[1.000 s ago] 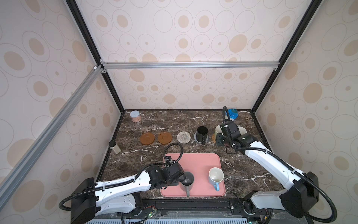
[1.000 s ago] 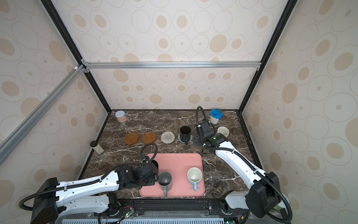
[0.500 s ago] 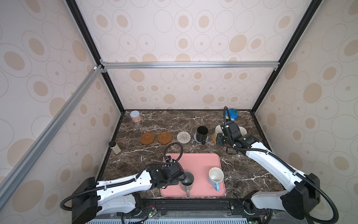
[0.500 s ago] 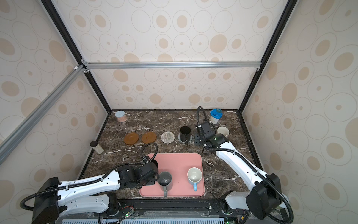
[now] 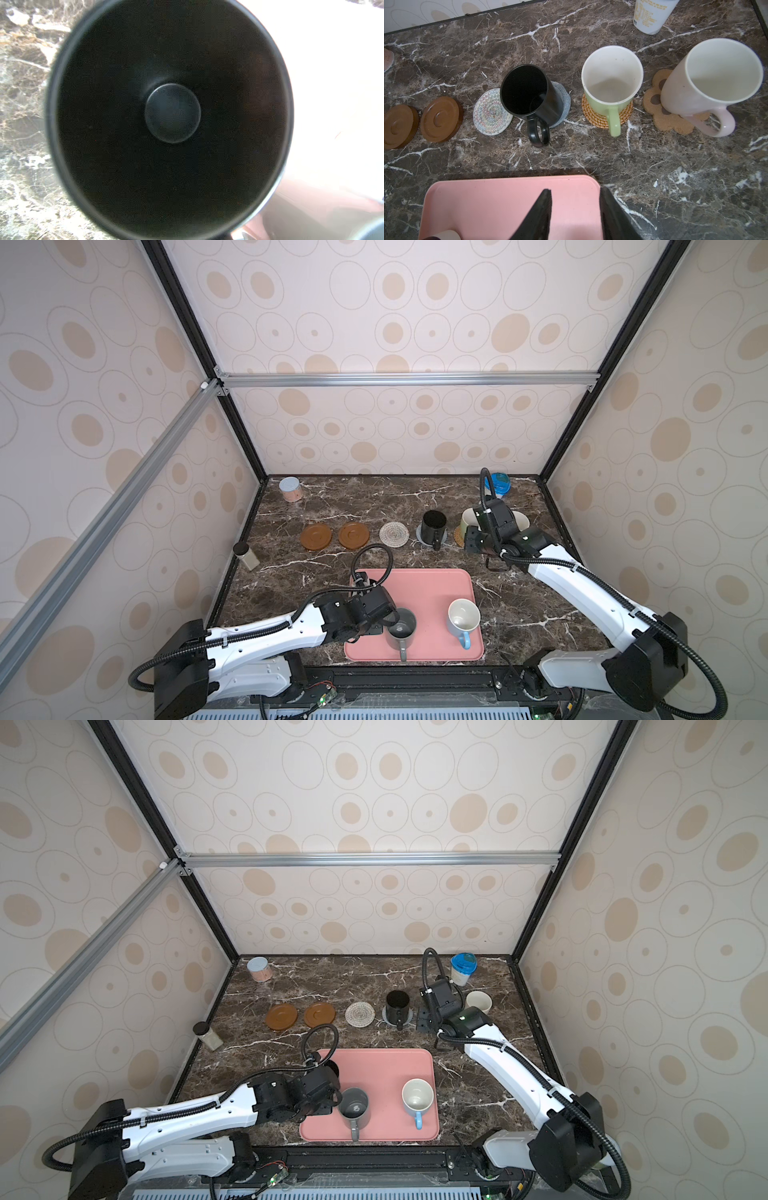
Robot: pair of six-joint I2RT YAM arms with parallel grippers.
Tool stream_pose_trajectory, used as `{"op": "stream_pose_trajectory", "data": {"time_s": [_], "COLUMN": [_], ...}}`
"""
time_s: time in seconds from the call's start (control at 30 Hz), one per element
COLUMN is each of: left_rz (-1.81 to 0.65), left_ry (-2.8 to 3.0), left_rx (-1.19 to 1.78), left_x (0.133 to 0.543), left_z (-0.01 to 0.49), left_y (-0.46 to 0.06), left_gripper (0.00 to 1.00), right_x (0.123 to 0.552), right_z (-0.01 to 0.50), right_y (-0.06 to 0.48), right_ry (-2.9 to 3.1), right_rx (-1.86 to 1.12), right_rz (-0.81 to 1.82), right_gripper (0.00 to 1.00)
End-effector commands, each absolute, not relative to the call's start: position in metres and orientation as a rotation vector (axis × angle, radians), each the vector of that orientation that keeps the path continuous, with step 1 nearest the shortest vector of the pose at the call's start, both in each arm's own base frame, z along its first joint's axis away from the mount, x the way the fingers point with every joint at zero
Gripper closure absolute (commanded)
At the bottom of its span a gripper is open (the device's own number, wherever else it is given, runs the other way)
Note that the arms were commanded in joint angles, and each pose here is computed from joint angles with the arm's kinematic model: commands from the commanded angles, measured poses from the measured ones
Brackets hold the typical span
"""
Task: Place cups on coasters
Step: Pick up the cup from the tray, then place the cup on the coaster.
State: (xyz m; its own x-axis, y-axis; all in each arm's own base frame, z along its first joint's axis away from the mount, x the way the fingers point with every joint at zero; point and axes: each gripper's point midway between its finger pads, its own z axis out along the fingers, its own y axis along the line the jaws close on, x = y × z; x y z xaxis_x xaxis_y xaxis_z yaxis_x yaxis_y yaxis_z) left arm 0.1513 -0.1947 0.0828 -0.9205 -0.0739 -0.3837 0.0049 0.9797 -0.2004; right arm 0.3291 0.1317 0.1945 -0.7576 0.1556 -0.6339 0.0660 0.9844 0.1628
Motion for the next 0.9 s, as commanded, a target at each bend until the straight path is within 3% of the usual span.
{"op": "stream_pose_trajectory", "data": {"time_s": [0.0, 0.87], "left_rz": [-0.321, -0.331], "left_ry": [2.615, 2.515], "left_rx": [-0.057, -0.006], "left_x": [0.173, 0.243], "left_z": [0.115, 0.147], "left_y": [-0.207, -0.22], "left_gripper": [0.91, 0.92], "right_x": [0.324, 0.318], "right_z": [0.193, 0.195], "right_y": [0.123, 0.117], "right_ry": [2.432, 2.429], "right_rx": [0.185, 0.199], "right_rz": [0.144, 0.132], "right_gripper": [0.58, 0.58]}}
